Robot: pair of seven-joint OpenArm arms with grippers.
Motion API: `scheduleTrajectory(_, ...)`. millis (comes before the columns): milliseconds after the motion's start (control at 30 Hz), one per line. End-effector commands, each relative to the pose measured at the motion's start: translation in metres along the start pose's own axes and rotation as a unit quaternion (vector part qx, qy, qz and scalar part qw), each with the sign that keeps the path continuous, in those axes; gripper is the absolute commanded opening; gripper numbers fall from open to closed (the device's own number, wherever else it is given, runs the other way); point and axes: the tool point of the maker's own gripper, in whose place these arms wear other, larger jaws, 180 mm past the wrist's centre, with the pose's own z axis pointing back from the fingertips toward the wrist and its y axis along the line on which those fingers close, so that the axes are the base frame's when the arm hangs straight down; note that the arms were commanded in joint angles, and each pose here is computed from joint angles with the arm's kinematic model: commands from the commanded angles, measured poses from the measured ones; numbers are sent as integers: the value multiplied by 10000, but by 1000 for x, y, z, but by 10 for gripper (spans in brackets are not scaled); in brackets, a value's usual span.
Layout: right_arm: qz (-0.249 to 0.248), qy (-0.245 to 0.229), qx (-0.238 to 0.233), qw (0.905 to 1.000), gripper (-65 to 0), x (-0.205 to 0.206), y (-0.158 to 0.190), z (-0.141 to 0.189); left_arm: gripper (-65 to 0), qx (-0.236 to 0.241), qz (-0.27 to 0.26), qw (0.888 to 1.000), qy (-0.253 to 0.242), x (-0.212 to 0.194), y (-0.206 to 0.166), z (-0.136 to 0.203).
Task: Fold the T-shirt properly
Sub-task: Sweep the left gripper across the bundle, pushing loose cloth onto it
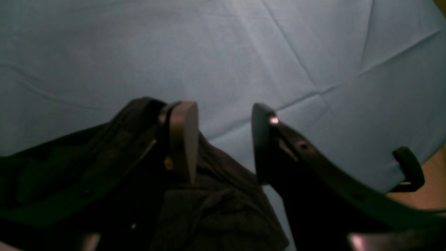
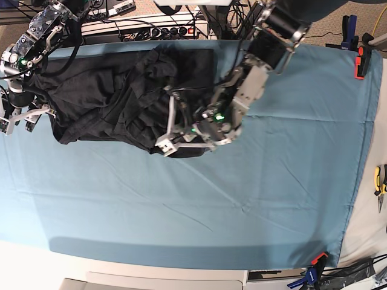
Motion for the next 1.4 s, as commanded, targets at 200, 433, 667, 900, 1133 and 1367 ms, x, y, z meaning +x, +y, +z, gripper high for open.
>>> scheduleTrajectory(200, 38, -290, -56, 9996, -393, 17, -4, 3, -650, -206, 83, 9982, -565, -4, 5, 33)
scheduleTrajectory(433, 38, -294, -56, 9995, -393, 17, -4, 3, -650, -707, 845, 9866, -1199, -19, -15, 53)
scheduleTrajectory(667, 37, -298, -55, 9995, -393, 17, -4, 3, -650, -676, 1048, 9845, -1232, -32, -21, 51)
scheduleTrajectory(900, 25, -346, -39, 9994, -393, 19, -3, 3, -650, -599, 1333, 9802, -1338, -36, -36, 40)
scheduleTrajectory(1133, -16, -366, 18, 9993, -393, 20, -2, 3, -650, -342, 1383, 9784, -1498, -25, -32, 33)
scheduleTrajectory(1367, -15, -384, 16, 9993, -393, 20, -2, 3, -650, -289, 1132, 9865, -1144, -30, -55, 11)
